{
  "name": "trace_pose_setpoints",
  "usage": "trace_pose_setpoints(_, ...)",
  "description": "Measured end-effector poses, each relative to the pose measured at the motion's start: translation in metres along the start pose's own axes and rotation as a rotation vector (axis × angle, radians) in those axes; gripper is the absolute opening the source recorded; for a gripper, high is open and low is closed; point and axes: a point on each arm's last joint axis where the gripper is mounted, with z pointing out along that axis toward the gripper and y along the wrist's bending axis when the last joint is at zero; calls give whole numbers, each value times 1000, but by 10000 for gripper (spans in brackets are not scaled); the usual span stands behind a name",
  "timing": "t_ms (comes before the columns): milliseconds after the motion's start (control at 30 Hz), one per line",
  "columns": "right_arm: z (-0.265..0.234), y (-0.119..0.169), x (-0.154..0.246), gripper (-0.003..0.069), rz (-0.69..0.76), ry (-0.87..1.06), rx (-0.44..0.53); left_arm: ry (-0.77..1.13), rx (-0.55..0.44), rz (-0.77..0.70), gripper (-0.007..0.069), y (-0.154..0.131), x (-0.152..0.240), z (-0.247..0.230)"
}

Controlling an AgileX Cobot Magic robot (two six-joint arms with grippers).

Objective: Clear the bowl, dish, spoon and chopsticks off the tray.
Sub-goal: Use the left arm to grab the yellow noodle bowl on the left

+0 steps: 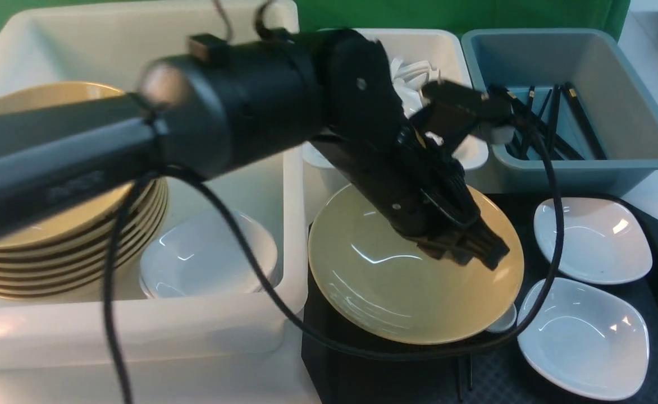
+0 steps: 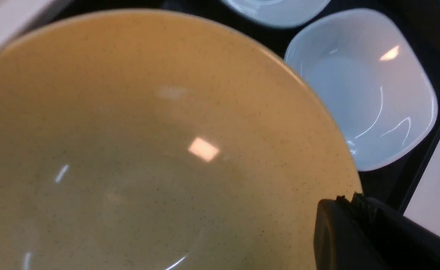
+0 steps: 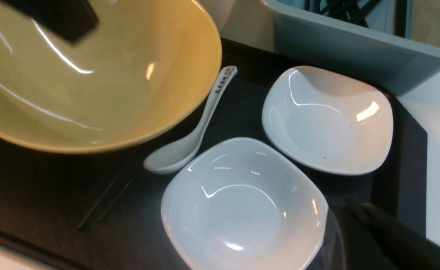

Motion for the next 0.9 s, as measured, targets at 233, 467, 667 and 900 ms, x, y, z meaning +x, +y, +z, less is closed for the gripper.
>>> trace_pose_setpoints(233, 0, 0, 0, 43, 1, 0, 0, 101, 60, -72, 11, 2, 8, 51)
trace_pose_setpoints(467, 0, 0, 0, 45, 1, 0, 0, 140, 105, -20, 11, -29, 12, 74)
trace_pose_setpoints(667, 0, 0, 0, 45, 1, 2, -1, 167, 133, 58, 11, -41, -9, 50)
trace_pose_setpoints(900, 0, 0, 1, 47, 3, 14, -5, 200, -96, 175, 31, -12, -37, -2)
